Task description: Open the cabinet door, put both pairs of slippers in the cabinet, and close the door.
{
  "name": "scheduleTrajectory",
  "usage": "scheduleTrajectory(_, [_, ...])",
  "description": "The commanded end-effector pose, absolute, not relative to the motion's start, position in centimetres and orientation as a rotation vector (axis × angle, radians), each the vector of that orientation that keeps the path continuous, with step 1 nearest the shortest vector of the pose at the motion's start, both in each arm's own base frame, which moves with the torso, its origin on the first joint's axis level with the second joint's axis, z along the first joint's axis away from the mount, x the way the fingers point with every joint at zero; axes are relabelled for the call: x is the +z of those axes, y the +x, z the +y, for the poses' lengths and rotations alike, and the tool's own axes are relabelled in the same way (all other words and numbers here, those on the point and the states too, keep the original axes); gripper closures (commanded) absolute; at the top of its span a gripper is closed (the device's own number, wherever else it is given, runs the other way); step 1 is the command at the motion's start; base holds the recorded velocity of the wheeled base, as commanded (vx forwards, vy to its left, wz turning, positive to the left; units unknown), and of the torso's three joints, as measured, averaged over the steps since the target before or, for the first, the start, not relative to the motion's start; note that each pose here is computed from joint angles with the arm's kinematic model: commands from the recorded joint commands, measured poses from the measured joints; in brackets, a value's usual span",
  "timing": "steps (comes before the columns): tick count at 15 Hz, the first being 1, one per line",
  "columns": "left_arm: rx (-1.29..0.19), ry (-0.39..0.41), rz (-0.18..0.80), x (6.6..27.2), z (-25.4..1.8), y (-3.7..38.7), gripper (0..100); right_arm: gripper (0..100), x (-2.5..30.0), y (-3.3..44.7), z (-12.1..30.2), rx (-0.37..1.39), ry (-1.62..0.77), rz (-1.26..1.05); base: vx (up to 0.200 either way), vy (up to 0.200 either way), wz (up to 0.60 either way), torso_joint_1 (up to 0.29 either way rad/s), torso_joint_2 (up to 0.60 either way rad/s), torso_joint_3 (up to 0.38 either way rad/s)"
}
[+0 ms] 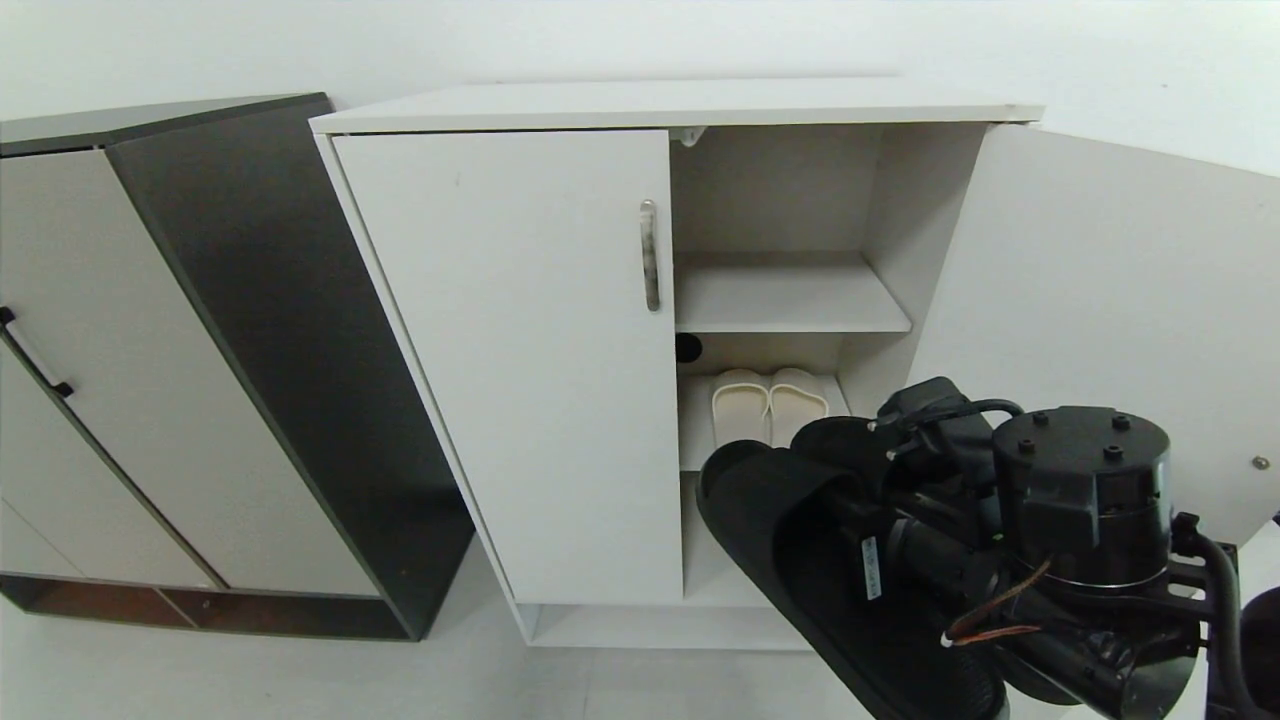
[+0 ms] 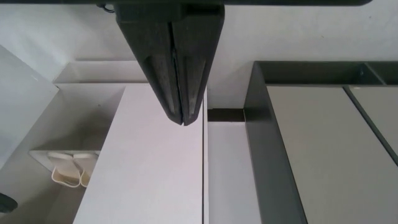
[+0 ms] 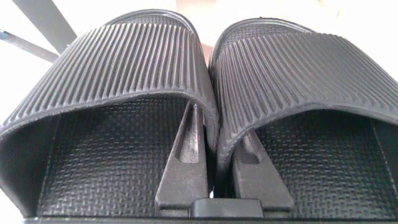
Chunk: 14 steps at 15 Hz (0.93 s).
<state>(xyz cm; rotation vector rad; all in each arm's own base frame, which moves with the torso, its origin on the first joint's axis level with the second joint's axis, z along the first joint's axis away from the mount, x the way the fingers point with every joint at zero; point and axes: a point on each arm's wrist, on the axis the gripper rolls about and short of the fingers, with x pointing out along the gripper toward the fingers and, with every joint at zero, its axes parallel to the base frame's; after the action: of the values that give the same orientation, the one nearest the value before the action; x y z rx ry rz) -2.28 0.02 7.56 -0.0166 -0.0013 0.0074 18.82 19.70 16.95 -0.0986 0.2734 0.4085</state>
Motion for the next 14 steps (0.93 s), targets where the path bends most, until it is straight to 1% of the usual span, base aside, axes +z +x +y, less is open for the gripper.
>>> scheduleTrajectory(1, [0.008, -0.017, -0.002, 7.6, 0.0, -2.3, 100, 100, 16.9, 18.8, 19.8, 0.411, -0.101, 0.275, 0.0, 0.0, 0.0, 0.0, 0.0, 0.0])
scheduleTrajectory(2, [0.008, -0.017, -0.002, 7.6, 0.0, -2.3, 100, 100, 16.9, 18.8, 19.8, 0.413, -0.099, 0.276, 0.0, 0.0, 0.0, 0.0, 0.0, 0.0])
scheduleTrajectory(4, [0.008, -0.017, -0.002, 7.6, 0.0, -2.3, 100, 100, 16.9, 18.7, 19.9, 0.421, -0.097, 0.275, 0.0, 0.0, -0.6, 0.005, 0.0, 0.002])
scheduleTrajectory(10, [0.008, -0.017, -0.002, 7.6, 0.0, -2.3, 100, 100, 16.6, 19.0, 20.6, 0.445, -0.074, 0.245, 0.0, 0.0, 0.0, 0.0, 0.0, 0.0])
scheduleTrajectory(11, [0.008, -0.017, -0.002, 7.6, 0.0, -2.3, 100, 100, 16.7, 19.7, 21.4, 0.423, -0.059, 0.214, 0.0, 0.0, 0.0, 0.0, 0.0, 0.0])
scheduleTrajectory(14, [0.006, -0.014, -0.002, 7.6, 0.0, -2.3, 100, 100, 17.2, 22.4, 25.0, 0.186, -0.019, 0.186, 0.0, 0.0, 0.0, 0.0, 0.0, 0.0])
